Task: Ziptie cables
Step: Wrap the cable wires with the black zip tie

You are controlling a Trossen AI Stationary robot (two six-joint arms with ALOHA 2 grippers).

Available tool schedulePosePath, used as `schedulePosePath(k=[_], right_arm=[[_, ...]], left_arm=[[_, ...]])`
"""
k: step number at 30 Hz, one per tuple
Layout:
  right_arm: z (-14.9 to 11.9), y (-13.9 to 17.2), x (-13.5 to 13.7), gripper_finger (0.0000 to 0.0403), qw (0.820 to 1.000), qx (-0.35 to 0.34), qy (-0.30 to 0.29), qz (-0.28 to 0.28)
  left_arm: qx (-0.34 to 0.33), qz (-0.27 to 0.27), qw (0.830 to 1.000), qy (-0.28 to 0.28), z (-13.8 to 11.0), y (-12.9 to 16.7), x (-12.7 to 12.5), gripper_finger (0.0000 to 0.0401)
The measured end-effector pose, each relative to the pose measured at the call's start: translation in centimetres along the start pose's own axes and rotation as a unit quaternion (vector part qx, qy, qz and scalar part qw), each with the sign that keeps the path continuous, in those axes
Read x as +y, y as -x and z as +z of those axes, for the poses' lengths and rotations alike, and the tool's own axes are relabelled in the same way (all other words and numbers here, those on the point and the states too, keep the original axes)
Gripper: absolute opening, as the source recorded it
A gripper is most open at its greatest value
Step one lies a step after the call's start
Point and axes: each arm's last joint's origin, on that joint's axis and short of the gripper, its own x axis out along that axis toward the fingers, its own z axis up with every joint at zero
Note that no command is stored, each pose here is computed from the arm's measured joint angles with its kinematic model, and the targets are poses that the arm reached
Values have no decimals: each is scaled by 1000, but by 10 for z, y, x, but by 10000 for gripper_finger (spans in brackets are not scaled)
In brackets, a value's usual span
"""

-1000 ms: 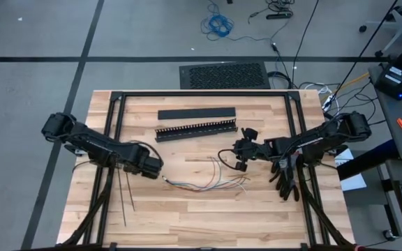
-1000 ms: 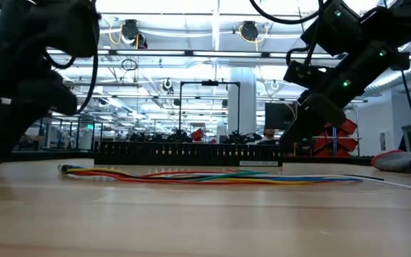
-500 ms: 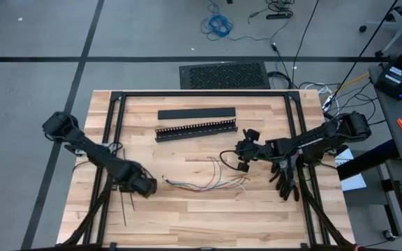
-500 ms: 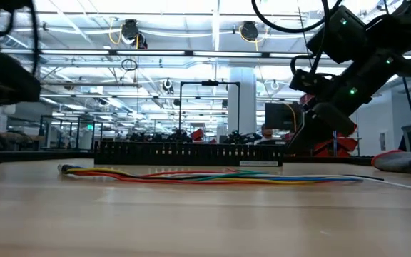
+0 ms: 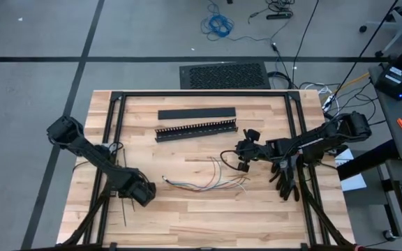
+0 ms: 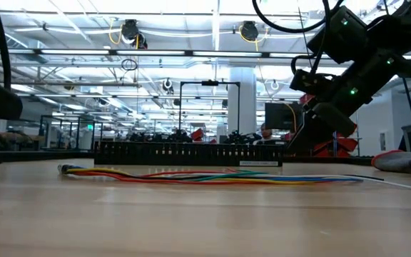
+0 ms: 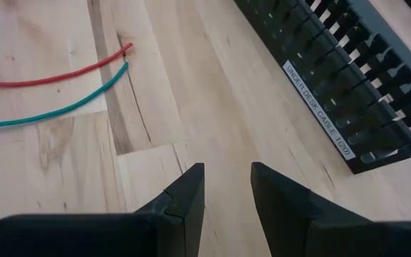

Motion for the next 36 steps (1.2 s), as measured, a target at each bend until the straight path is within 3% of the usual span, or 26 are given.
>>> schedulePosePath(k=[9,14,17,20,22,27,32,36], right_arm=[[-9,-1,-1,112,1000,-5,-4,1],[-9,-1,-1,112,1000,-4,-4,1],[-9,-1,-1,112,1000,-5,-4,1],[-8,-1,-1,112,1000,-10,-5,1],[-7,-1,-1,112,1000,-13,-6,2],[-6,-1,-1,112,1000,-19,-7,3],[-7,-1,-1,112,1000,-15,-5,2],[-7,-1,-1,112,1000,-13,-3,2]], left_arm=[[-5,-27,999,-16,-1,0,-3,187],[-6,-80,996,-38,-4,5,-13,187],[-52,-164,981,-89,-7,21,-30,187],[-119,-252,949,-147,-7,44,-50,187],[-142,-276,936,-169,-5,58,-60,187],[-173,-247,936,-180,9,70,-66,187],[-213,-120,964,-102,33,67,-47,187],[-264,-55,961,-65,56,63,-38,187]])
